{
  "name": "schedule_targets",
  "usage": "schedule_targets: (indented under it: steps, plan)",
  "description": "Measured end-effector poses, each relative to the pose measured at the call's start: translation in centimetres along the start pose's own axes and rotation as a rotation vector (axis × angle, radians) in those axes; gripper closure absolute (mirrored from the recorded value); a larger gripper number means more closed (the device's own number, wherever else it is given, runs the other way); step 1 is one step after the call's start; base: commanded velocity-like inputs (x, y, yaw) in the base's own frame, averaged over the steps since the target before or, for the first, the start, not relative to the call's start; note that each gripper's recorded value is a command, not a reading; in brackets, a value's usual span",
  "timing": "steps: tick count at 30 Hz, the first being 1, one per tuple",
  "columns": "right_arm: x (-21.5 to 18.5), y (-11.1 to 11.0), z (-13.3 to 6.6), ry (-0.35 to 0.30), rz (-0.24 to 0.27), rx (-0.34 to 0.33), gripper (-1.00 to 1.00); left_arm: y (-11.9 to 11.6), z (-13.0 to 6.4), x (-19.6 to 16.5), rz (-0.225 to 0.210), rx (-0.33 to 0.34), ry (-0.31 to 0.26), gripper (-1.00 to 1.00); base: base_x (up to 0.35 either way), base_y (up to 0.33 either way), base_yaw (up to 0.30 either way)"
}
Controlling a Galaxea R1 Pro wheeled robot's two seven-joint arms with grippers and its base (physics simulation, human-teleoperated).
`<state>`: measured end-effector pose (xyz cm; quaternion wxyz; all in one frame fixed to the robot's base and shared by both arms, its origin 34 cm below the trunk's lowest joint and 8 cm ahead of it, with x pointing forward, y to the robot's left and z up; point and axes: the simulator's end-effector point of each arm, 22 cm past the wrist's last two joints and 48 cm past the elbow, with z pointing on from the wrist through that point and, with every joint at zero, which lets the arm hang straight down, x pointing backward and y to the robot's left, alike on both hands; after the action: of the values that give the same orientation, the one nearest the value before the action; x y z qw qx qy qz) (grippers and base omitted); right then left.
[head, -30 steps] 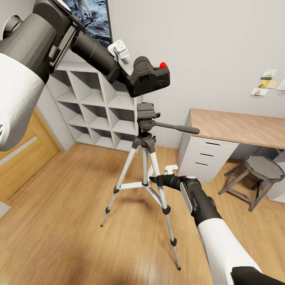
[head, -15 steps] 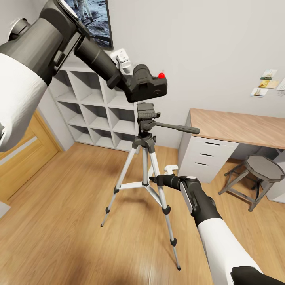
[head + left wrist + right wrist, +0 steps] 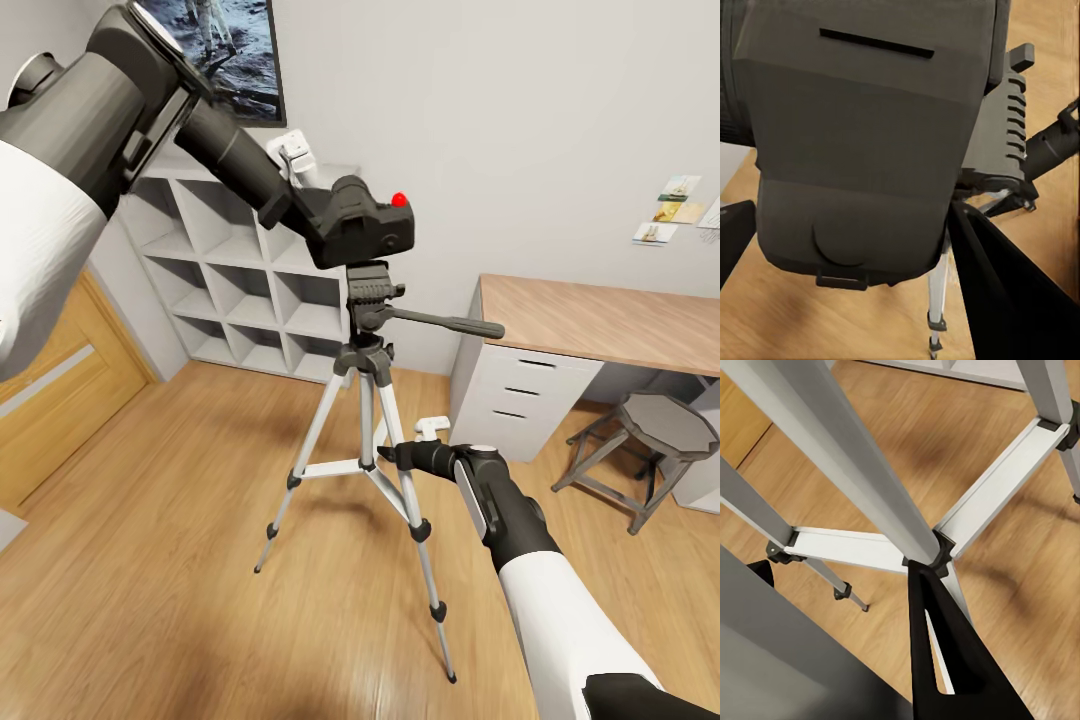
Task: Attach the digital camera to the camera tripod in the bedroom.
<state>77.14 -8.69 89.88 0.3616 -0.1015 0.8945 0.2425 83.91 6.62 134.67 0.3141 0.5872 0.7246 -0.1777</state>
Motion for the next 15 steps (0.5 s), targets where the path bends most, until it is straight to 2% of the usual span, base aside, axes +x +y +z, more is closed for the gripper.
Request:
schedule_targets:
  steps: [2, 4, 10, 15]
  plan:
    - [0.0, 0.0, 0.0, 0.0, 0.0, 0.0, 1.0, -0.1, -0.2, 0.0, -0.007, 0.011, -0.012, 1.0, 0.0, 0.0, 0.0]
    - [0.0, 0.0, 0.0, -0.001, 0.002, 0.001, 1.0, -0.4, -0.7, -0.4, -0.027, 0.044, -0.065, 1.0, 0.0, 0.0, 0.0]
    - [0.0, 0.0, 0.0, -0.001, 0.003, 0.001, 1.0, -0.7, -1.0, -0.9, -0.044, 0.062, -0.097, 1.0, 0.0, 0.0, 0.0]
    - [0.0, 0.0, 0.0, -0.002, 0.003, 0.001, 1.0, -1.9, -1.3, -2.4, -0.116, 0.116, -0.15, 1.0, 0.0, 0.0, 0.0]
